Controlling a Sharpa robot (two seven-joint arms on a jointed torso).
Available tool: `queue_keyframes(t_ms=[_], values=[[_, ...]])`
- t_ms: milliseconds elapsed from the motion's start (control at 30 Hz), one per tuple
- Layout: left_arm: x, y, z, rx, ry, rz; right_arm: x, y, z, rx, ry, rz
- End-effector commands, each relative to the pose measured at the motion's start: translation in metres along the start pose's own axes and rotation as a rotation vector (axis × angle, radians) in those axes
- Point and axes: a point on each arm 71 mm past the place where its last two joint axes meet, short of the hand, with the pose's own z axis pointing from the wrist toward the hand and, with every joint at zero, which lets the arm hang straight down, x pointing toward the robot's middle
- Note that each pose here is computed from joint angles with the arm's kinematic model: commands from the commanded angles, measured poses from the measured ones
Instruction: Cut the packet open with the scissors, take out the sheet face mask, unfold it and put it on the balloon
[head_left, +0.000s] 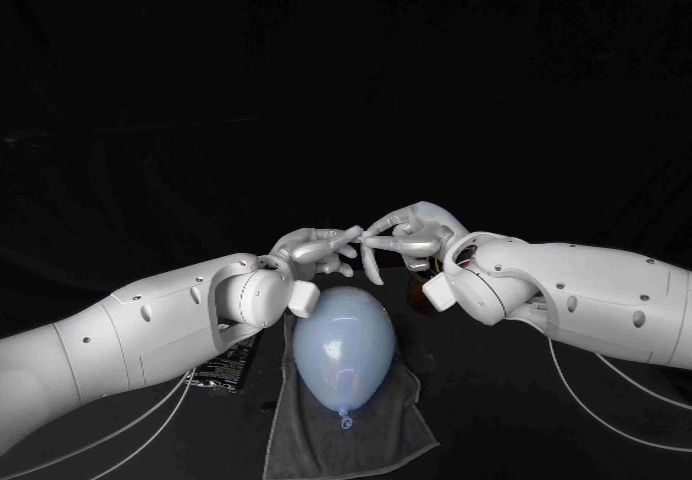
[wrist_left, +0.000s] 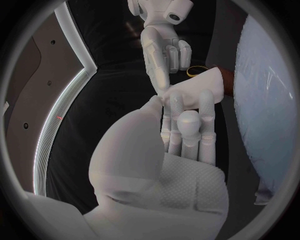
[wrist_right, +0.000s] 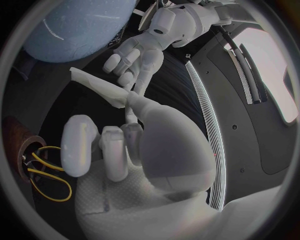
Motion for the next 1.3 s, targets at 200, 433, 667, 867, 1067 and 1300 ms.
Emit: queue_keyframes(t_ms=[200,433,667,867,1067,1300], values=[[0.0019,-0.0025,0.0,0.02,0.016,0.014,0.001,0.001,0.0,-0.007,0.017,-0.01],[0.0016,-0.0029,-0.0002,0.025,0.017,0.014,0.001,0.001,0.0,-0.007,0.014,-0.011],[-0.0002,-0.0037,-0.0007,0.036,0.01,0.015,-0.001,0.0,0.0,-0.006,0.007,-0.012],[-0.0038,-0.0045,-0.0012,0.046,-0.006,0.016,-0.004,-0.001,-0.001,-0.005,0.0,-0.013],[-0.0078,-0.005,-0.0018,0.051,-0.018,0.019,-0.008,-0.003,-0.002,0.0,-0.012,-0.007],[-0.0109,-0.0048,-0.0027,0.043,-0.003,0.049,-0.012,-0.005,-0.003,0.006,-0.027,0.006]])
